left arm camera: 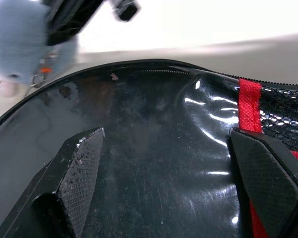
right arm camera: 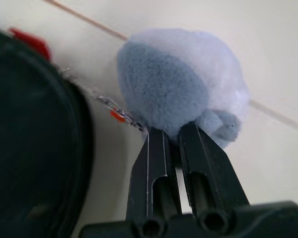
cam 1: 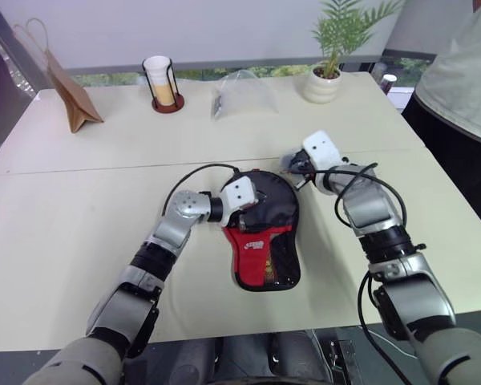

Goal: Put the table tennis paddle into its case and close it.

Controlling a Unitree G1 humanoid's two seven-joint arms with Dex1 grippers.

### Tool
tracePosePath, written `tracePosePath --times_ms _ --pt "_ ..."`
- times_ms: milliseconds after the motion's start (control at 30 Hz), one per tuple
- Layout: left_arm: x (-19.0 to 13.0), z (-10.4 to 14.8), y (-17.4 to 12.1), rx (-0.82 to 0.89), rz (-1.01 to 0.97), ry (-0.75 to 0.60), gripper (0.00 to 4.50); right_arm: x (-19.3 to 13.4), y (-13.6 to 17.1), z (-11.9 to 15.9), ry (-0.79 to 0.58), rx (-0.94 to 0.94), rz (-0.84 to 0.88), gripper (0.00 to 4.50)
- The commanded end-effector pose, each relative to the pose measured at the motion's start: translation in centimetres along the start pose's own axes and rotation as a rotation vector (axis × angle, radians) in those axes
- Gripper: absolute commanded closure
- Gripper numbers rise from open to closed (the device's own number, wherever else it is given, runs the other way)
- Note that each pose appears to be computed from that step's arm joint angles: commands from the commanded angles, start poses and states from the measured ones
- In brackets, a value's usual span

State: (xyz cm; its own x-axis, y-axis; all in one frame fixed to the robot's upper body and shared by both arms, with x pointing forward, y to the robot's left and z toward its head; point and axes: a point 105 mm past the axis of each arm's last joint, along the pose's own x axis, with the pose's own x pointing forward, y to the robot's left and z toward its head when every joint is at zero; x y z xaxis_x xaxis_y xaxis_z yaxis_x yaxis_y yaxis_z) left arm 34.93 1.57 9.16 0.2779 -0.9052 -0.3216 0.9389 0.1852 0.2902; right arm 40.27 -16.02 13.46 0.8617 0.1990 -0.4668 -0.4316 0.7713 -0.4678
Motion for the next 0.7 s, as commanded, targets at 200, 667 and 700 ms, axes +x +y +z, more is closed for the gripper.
tracePosePath --times_ms 200,667,700 --pt "-0.1 -3.3 -1.2 -0.074 -0.030 0.110 0.31 -4.0 -1.6 -1.2 0.060 0.071 -0.048 4.47" --pt "0.0 -3.4 -1.2 -0.088 -0.023 0.111 0.31 -8.8 0.6 -4.7 0.172 0.046 0.048 4.47" --pt "0.0 -3.4 -1.2 -0.088 -0.022 0.111 0.31 -9.1 1.0 -4.8 0.176 0.039 0.065 4.47"
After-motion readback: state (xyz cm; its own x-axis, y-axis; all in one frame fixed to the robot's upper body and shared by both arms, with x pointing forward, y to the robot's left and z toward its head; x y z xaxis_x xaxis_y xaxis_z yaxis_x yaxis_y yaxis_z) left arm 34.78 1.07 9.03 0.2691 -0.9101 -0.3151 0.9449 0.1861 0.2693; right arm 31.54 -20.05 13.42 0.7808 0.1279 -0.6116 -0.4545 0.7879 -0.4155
